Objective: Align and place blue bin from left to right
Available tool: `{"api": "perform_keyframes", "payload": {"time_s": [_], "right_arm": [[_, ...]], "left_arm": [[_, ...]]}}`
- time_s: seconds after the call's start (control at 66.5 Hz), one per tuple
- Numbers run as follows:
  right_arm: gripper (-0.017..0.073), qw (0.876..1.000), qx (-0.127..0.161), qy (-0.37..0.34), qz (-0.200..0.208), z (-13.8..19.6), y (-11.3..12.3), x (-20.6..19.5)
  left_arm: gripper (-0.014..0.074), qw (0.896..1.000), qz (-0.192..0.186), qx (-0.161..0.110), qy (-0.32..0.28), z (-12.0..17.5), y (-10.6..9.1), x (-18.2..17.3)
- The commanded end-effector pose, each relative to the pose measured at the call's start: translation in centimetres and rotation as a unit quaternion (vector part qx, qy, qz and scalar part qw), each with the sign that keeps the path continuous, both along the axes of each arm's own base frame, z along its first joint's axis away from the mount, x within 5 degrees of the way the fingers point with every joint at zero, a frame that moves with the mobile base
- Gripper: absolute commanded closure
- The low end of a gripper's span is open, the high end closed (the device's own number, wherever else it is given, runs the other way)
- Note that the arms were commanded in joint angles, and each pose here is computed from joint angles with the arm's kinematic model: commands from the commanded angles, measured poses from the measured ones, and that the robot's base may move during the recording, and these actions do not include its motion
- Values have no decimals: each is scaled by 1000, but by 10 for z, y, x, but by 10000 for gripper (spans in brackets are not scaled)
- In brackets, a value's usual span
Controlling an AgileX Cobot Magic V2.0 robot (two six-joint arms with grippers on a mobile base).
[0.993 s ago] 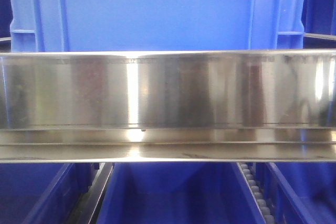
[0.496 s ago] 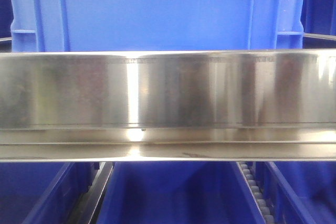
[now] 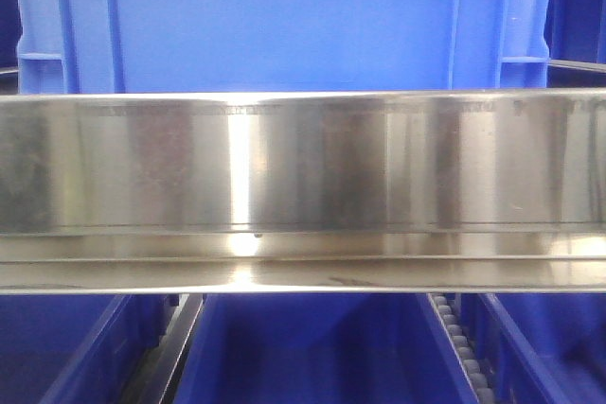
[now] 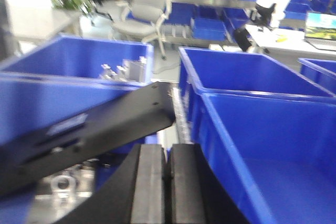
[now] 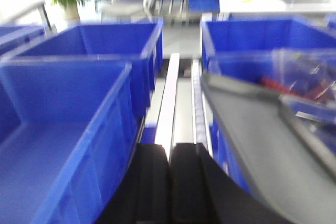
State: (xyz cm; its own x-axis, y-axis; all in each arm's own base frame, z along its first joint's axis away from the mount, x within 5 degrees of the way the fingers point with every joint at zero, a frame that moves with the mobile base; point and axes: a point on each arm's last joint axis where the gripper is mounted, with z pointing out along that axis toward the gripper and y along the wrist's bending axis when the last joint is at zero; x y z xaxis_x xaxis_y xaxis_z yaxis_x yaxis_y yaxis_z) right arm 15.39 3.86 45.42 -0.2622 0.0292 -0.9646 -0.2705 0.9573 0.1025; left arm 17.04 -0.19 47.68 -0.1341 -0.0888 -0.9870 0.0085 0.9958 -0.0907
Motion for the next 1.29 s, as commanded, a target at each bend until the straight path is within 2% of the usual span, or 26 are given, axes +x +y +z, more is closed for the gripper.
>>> {"api": "perform_keyframes", "payload": {"time_s": [0.0, 0.12, 0.165, 0.256, 0.316, 0.406, 0.511, 0.557, 0.662, 0.842, 0.948, 1.143, 1.278], "right_arm": [[707, 1000, -12, 27, 11, 0, 7, 23], [701, 997, -41, 51, 36, -3, 26, 57], [699, 996, -44, 66, 45, -2, 35, 69], [698, 992, -43, 114, 40, -5, 48, 90], [698, 988, -53, 142, 37, -4, 57, 104], [698, 982, -60, 175, 41, 0, 71, 123], [698, 973, -71, 216, 48, 2, 84, 141], [698, 968, -77, 232, 49, 3, 88, 148], [698, 961, -79, 259, 49, 4, 100, 163], [698, 963, -71, 252, 56, 4, 122, 181], [698, 962, -74, 256, 53, -1, 135, 184], [698, 960, -121, 248, 38, -13, 156, 184], [698, 961, -125, 245, 35, -14, 161, 182]], "left_arm": [[705, 999, -21, -11, 25, 3, -7, 26], [705, 994, -57, 34, 86, -1, -29, 65], [705, 991, -61, 46, 110, -2, -40, 80], [705, 987, -45, 43, 148, -1, -57, 107], [705, 982, -33, 44, 180, 0, -66, 125], [705, 970, -35, 42, 238, -5, -81, 148], [705, 960, -30, 41, 277, -6, -92, 171], [705, 958, -28, 35, 282, -3, -95, 178], [705, 966, -32, 18, 257, 2, -103, 199], [705, 968, -31, -11, 247, 3, -110, 209], [705, 968, -31, -12, 249, 2, -110, 210], [705, 967, -36, -15, 250, 2, -112, 210], [705, 968, -38, -13, 249, 2, -114, 209]]}}
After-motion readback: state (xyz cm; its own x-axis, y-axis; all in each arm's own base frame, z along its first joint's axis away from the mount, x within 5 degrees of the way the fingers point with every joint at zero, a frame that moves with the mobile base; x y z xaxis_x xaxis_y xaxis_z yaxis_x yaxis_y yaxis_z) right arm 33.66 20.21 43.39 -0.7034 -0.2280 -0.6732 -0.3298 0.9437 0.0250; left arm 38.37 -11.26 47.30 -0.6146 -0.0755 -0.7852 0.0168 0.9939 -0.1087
